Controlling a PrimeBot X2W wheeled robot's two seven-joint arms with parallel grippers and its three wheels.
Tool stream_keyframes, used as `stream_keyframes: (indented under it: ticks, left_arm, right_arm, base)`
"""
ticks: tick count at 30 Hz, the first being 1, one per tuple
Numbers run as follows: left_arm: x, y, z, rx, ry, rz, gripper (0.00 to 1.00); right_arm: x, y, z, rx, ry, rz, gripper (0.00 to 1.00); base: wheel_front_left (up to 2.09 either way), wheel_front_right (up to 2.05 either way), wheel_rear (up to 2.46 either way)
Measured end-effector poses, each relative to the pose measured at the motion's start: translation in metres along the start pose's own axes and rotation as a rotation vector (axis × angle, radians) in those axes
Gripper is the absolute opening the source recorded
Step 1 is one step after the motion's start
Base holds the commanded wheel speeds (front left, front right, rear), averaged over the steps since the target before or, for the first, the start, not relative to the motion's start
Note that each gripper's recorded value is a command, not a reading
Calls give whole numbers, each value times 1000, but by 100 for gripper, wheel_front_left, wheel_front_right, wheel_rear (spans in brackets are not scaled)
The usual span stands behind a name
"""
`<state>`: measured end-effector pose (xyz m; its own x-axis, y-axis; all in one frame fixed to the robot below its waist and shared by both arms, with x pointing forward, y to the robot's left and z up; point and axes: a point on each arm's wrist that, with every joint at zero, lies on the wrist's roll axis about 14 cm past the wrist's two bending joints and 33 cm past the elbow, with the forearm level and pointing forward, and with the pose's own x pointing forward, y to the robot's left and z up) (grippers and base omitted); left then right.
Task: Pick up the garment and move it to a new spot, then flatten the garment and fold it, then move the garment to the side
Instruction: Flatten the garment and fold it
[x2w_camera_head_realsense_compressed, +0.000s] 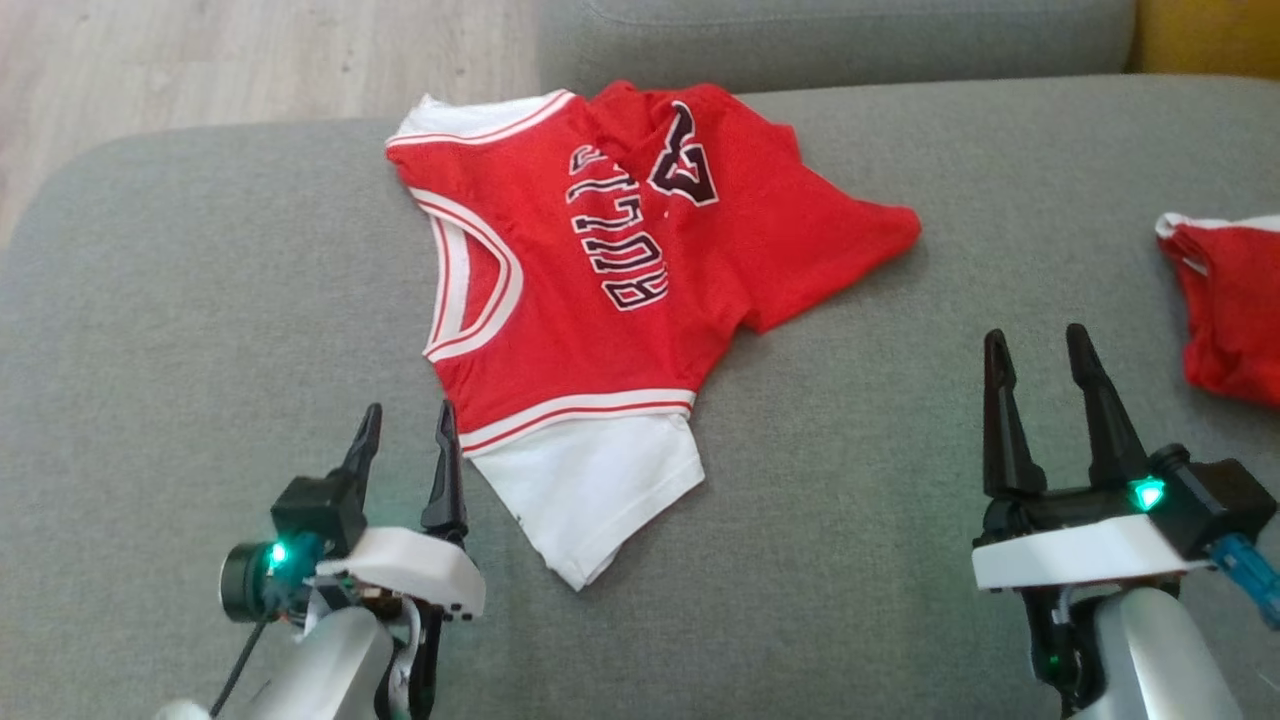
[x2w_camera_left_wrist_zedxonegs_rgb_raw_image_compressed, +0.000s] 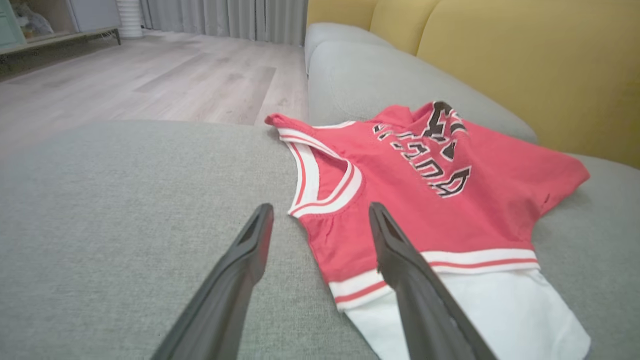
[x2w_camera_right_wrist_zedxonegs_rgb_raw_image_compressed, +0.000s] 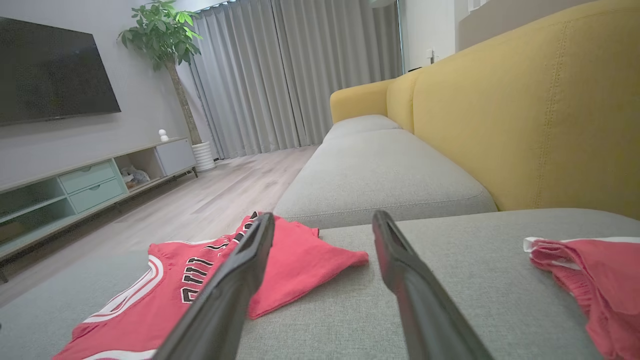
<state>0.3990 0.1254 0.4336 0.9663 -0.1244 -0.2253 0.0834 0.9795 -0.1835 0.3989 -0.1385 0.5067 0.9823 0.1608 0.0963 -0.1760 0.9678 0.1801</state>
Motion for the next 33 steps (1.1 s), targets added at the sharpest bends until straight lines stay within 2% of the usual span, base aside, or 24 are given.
stream_keyframes:
  ticks: [12,18,19,20,21,26,33]
  left_arm:
    - [22,-3,-67,24,350,-11,100]
    - [38,-10,-68,31,365,-37,100]
    - [41,-11,-67,34,366,-39,64]
    - [43,-11,-67,30,367,-39,18]
    - [44,-12,-67,24,371,-45,0]
    - [49,-5,-62,20,345,-28,0]
    - [66,49,-13,111,205,98,0]
  right_arm:
    - [-7,-23,-14,3,42,-70,100]
    - [-8,-33,-12,-5,39,-98,100]
    - [-9,-35,-13,-5,43,-104,100]
    - [-10,-36,-14,-3,44,-109,100]
    - [-11,-38,-14,0,44,-114,100]
    - [-13,-40,-13,-1,44,-121,100]
    - [-13,-36,-10,0,34,-112,100]
  base:
    - [0,0,0]
    - [0,0,0]
    - [0,0,0]
    - [0,0,0]
    - [0,0,0]
    - [0,0,0]
    - [0,0,0]
